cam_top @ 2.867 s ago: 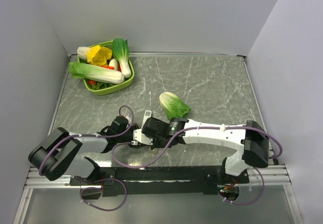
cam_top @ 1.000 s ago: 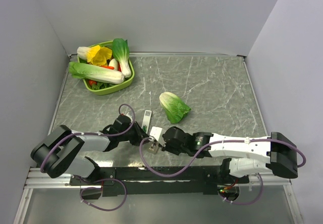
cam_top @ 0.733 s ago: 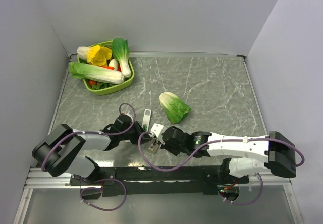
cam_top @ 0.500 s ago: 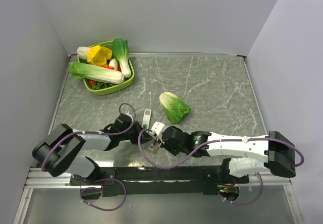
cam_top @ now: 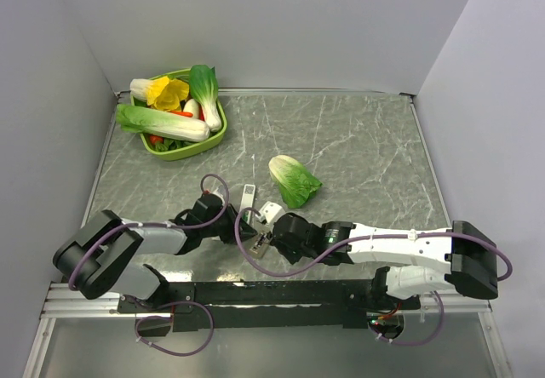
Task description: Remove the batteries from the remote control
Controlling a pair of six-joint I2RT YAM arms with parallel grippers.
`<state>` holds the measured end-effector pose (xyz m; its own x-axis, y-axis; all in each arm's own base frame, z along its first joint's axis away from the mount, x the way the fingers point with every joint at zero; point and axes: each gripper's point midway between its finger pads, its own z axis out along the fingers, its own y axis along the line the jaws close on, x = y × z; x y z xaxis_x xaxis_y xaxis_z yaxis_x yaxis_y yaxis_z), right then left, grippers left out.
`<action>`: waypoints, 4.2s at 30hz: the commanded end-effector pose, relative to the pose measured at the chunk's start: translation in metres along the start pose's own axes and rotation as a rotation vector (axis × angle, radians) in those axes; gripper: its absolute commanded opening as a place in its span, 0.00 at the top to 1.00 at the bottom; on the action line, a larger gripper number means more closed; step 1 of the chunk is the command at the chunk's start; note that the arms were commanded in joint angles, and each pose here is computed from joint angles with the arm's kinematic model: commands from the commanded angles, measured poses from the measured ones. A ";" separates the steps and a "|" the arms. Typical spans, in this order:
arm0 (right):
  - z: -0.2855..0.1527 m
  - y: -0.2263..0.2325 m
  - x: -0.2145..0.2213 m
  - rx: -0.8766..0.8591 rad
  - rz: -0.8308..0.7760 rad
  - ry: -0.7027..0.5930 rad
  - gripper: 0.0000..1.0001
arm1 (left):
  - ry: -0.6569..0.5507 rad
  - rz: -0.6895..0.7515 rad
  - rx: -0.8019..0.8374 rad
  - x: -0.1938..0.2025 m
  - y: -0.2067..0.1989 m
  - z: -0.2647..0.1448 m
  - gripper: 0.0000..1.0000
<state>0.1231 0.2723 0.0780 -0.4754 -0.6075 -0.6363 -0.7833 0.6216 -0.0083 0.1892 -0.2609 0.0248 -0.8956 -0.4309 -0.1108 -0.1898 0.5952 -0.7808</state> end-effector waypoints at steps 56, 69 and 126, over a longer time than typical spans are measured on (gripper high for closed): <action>0.005 -0.040 0.000 0.358 -0.002 -0.176 1.00 | 0.038 0.075 -0.077 0.020 0.005 -0.011 0.69; 0.004 -0.030 0.003 0.299 0.082 -0.250 1.00 | 0.043 0.044 -0.091 0.023 0.015 -0.007 0.91; -0.070 -0.036 -0.036 -0.083 -0.513 0.081 1.00 | 0.114 0.153 0.021 0.033 -0.020 0.009 0.70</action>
<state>0.1370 0.2389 0.1460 -0.1741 -0.8081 -0.5627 -0.9264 0.3282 -0.1847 0.1641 -0.2850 0.0267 -0.9518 -0.2798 -0.1255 -0.0894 0.6448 -0.7591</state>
